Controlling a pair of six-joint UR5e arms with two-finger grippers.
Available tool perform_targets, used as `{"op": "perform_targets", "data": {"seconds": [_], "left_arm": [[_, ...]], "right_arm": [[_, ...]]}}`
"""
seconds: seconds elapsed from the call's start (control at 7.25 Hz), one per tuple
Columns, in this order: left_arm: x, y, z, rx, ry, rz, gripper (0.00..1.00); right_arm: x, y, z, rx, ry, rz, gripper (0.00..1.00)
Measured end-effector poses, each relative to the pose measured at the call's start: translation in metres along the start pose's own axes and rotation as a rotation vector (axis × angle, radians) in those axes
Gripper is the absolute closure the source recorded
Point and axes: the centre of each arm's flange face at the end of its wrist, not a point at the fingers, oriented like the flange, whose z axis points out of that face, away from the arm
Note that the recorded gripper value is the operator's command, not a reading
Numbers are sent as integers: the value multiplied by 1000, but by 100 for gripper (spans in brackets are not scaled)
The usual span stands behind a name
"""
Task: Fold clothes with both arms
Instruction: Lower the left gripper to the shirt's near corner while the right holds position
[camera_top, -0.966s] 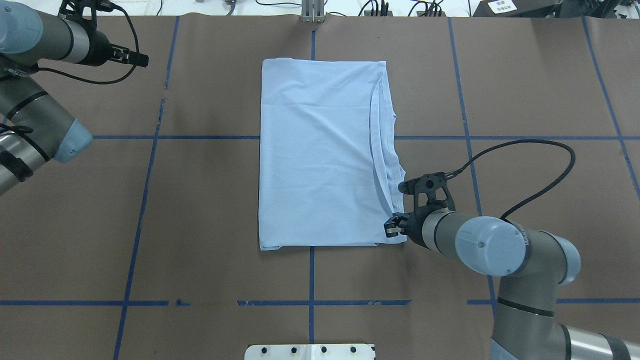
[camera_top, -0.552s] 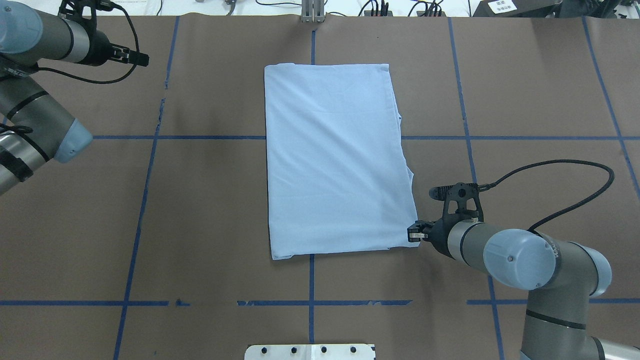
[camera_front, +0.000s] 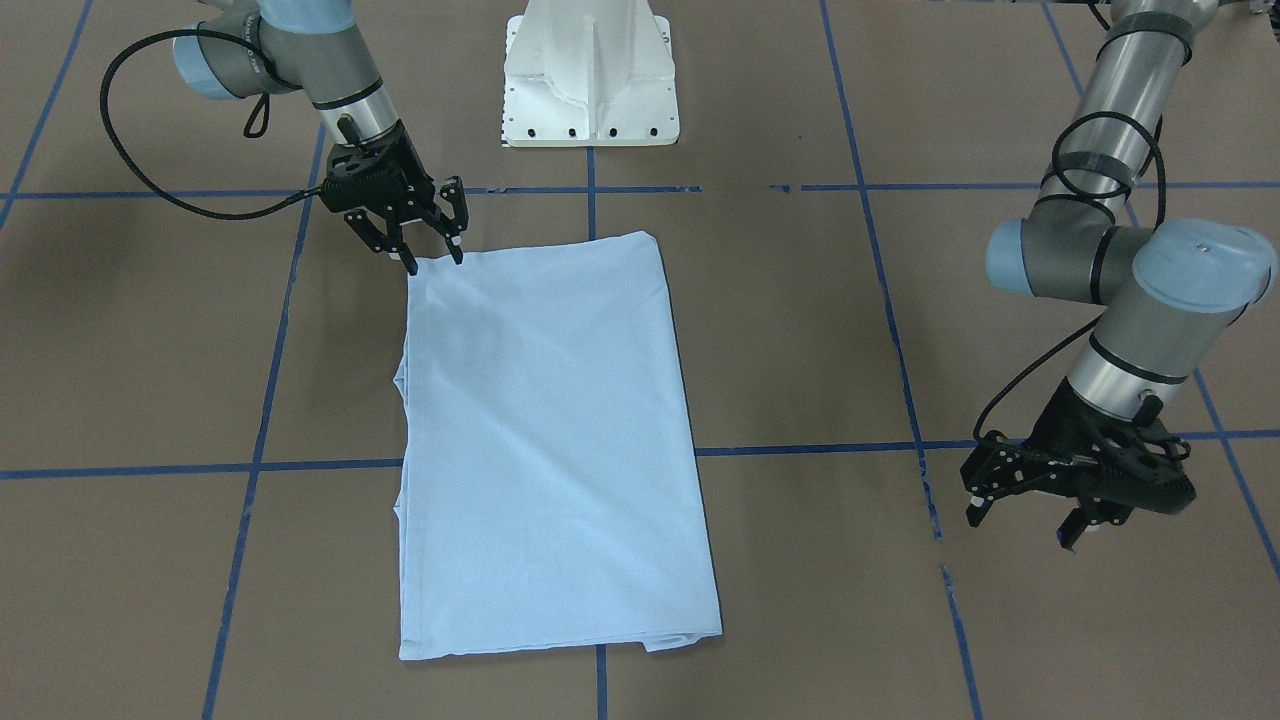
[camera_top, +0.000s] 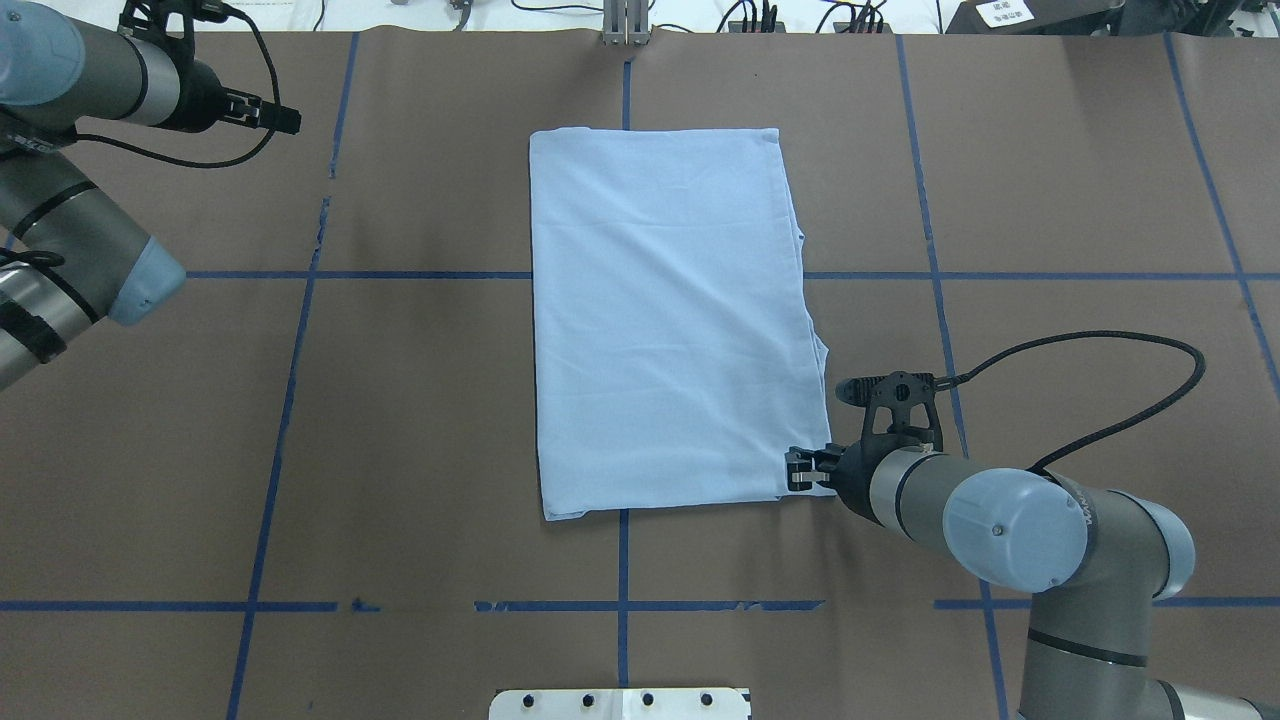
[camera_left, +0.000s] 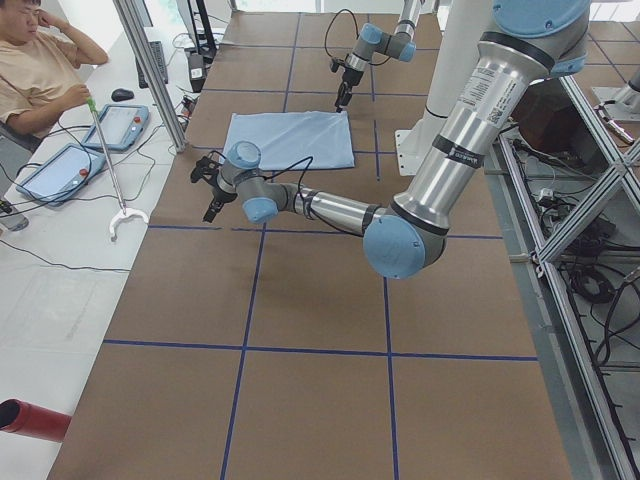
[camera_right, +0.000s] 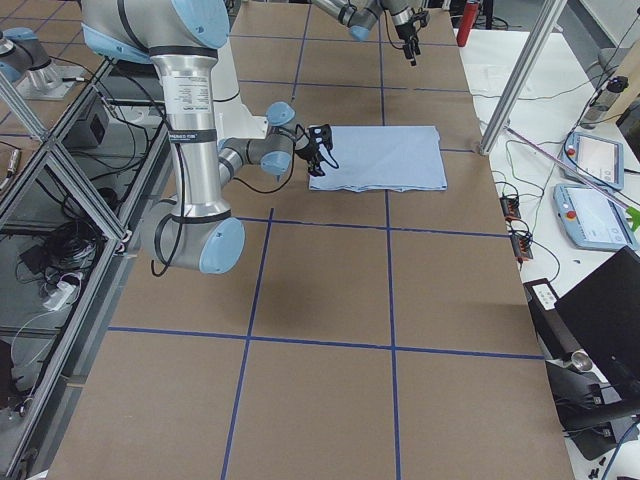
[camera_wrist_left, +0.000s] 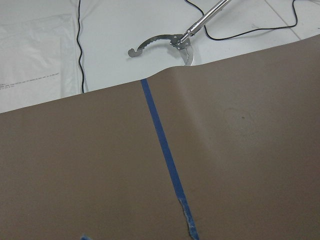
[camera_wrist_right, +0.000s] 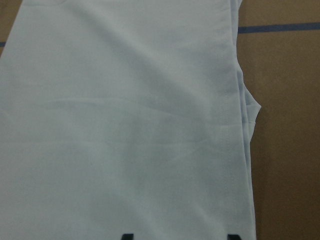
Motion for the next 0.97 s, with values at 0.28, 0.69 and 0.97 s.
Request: {"op": "perform_targets", "data": {"seconds": [0.28, 0.69, 0.97], "left_arm": [[56, 56, -34, -32, 117, -105, 0], [165, 174, -102, -110, 213, -309, 0], [244, 219, -110, -165, 174, -407, 16]], "right_arm": [[10, -15, -15, 25, -68, 133, 0], [25, -41, -23, 68, -49, 266, 0], [20, -56, -19, 78, 11, 316, 0]]}}
